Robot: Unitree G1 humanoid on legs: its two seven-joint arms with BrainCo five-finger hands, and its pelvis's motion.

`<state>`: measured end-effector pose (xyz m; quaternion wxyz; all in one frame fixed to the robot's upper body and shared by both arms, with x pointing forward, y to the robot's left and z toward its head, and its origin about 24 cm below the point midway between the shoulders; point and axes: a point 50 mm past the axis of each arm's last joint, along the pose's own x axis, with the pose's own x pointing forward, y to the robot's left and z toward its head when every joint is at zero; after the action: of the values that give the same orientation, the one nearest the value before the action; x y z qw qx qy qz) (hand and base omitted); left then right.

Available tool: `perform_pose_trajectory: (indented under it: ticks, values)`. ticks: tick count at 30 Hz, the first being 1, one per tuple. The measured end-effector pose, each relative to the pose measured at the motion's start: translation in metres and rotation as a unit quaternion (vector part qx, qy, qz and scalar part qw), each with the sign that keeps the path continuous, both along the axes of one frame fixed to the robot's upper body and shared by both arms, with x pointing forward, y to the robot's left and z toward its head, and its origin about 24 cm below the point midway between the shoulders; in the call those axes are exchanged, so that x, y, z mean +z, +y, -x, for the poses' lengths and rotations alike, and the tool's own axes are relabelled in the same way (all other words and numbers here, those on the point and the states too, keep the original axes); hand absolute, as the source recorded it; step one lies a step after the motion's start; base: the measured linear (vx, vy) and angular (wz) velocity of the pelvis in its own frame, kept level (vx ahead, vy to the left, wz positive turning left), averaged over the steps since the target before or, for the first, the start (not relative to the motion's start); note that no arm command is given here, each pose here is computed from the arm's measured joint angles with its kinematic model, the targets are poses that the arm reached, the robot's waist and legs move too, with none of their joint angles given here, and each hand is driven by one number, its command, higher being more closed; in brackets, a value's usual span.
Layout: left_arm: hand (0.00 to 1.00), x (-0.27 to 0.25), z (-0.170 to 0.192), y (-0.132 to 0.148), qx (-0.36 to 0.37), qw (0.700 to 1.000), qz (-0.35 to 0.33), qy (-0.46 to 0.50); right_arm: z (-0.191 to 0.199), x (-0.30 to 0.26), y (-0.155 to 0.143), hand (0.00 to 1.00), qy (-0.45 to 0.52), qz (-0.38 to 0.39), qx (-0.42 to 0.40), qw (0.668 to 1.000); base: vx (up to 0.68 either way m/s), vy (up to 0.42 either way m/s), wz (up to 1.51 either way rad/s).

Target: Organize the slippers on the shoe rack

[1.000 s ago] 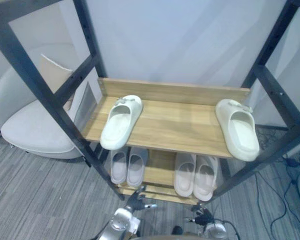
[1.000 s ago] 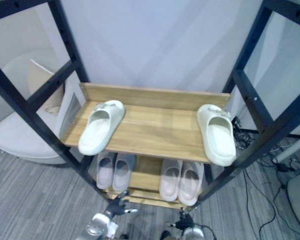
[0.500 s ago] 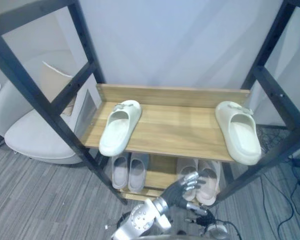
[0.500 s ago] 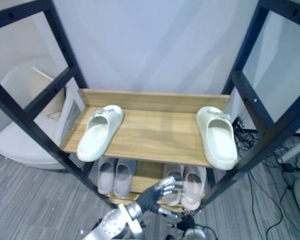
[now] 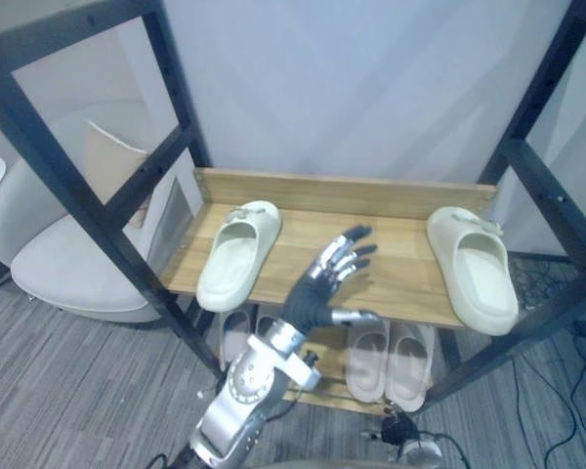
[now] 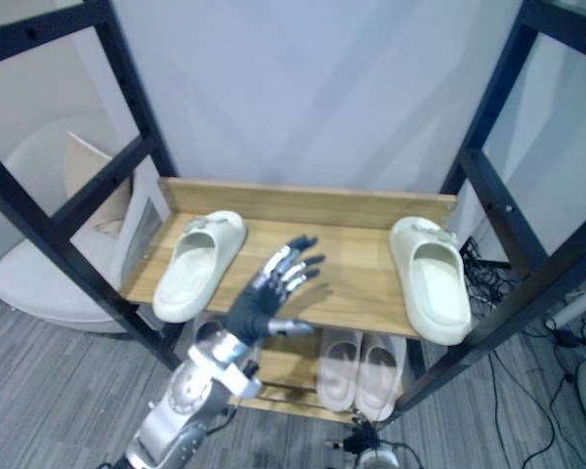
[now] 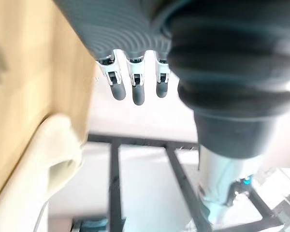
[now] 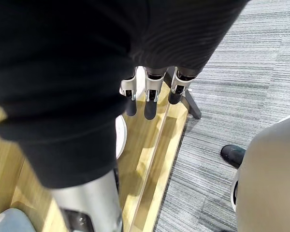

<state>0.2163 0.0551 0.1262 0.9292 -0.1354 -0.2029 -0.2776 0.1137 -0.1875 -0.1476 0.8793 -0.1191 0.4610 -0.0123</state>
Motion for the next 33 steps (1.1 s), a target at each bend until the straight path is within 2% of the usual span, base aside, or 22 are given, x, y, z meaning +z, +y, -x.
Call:
perform_pose_trajectory:
  ticks: [10, 16, 20, 21, 23, 30, 33]
  values:
    - [0.00, 0.031, -0.027, 0.027, 0.099, 0.991, -0.030, -0.085, 0.000, 0.001, -0.006, 0.00, 0.005, 0.002, 0.006, 1.000, 0.00, 0.000, 0.00]
    - [0.00, 0.029, -0.052, 0.052, 0.167, 0.976, -0.107, -0.095, -0.001, 0.001, -0.008, 0.00, 0.006, 0.001, 0.009, 1.000, 0.01, 0.004, 0.01]
    - [0.00, 0.019, -0.062, 0.081, 0.213, 0.959, -0.170, -0.080, 0.000, 0.001, -0.008, 0.00, 0.011, -0.003, 0.012, 1.000, 0.03, 0.018, 0.05]
    - [0.00, 0.018, -0.062, 0.081, 0.213, 0.959, -0.170, -0.080, 0.000, 0.001, -0.008, 0.00, 0.012, -0.003, 0.012, 1.000, 0.01, 0.011, 0.08]
    - [0.00, 0.019, -0.069, 0.100, 0.247, 0.941, -0.214, -0.083, 0.001, 0.000, -0.009, 0.00, 0.014, -0.004, 0.013, 1.000, 0.01, 0.015, 0.06]
    - [0.00, 0.020, -0.075, 0.137, 0.318, 0.901, -0.284, -0.082, 0.001, 0.001, -0.010, 0.00, 0.014, -0.007, 0.011, 1.000, 0.00, 0.000, 0.00]
    - [0.00, 0.022, -0.076, 0.146, 0.337, 0.891, -0.293, -0.083, 0.001, 0.001, -0.010, 0.00, 0.014, -0.007, 0.010, 1.000, 0.00, 0.000, 0.00]
